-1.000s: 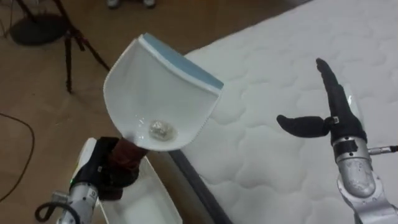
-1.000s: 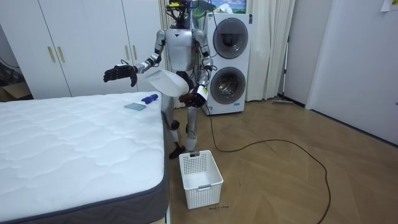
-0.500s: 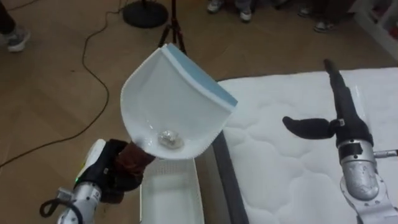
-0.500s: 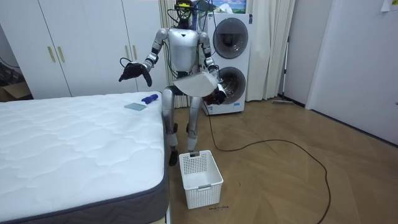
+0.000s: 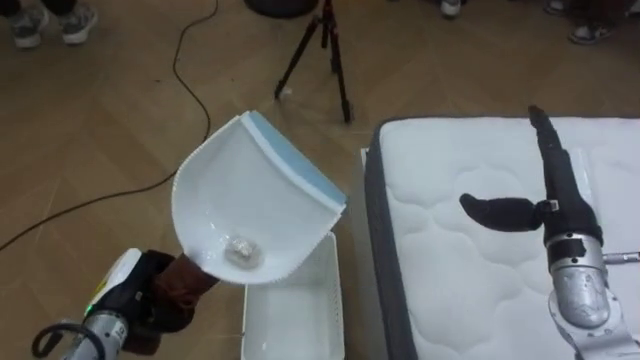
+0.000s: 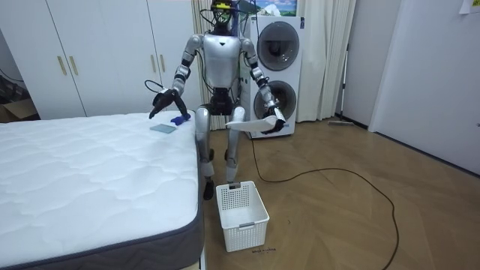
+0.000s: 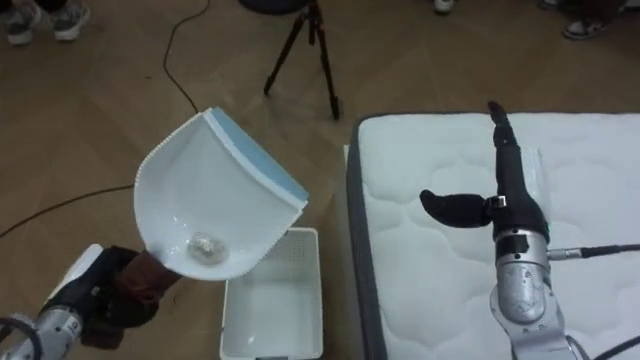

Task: Clean bed

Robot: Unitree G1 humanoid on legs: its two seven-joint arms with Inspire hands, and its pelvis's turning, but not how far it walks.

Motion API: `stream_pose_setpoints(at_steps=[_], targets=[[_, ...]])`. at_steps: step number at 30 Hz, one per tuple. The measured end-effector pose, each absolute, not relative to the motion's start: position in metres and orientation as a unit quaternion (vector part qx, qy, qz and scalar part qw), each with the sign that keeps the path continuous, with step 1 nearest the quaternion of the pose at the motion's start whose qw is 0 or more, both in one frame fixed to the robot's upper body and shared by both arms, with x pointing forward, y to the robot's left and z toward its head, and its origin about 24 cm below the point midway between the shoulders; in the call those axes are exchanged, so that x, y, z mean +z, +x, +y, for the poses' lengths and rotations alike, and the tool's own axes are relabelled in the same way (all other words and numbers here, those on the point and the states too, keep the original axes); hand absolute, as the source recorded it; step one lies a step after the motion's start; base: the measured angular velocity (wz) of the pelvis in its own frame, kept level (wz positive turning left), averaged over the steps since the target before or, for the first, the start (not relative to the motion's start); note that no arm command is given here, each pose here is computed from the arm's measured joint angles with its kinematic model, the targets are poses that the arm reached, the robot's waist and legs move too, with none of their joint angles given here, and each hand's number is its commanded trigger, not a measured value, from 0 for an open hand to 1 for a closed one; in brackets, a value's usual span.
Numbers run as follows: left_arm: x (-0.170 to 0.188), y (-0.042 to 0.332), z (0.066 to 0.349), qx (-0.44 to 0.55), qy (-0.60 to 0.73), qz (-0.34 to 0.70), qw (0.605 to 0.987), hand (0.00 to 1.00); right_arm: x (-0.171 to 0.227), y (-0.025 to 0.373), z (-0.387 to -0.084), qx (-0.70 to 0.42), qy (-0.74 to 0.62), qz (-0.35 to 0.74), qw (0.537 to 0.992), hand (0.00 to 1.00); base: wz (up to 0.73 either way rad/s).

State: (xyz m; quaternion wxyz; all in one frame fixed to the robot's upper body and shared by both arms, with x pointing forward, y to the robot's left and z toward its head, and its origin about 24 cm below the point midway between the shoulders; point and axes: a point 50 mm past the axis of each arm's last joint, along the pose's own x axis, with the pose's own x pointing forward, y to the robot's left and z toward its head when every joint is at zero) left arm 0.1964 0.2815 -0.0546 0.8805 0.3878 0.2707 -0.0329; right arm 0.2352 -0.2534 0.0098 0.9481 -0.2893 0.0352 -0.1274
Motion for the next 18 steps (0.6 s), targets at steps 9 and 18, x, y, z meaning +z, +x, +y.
stream_pose_setpoints(at_steps=[9, 18], targets=[[-0.042, 0.224, 0.297, -0.077, 0.488, 0.277, 0.824, 1.00, -0.008, 0.236, -0.254, -0.118, -0.314, 0.066, 0.940, 0.00, -0.01], [-0.050, 0.217, 0.315, -0.075, 0.512, 0.340, 0.785, 1.00, -0.013, 0.236, -0.255, -0.111, -0.325, 0.081, 0.936, 0.00, -0.15]])
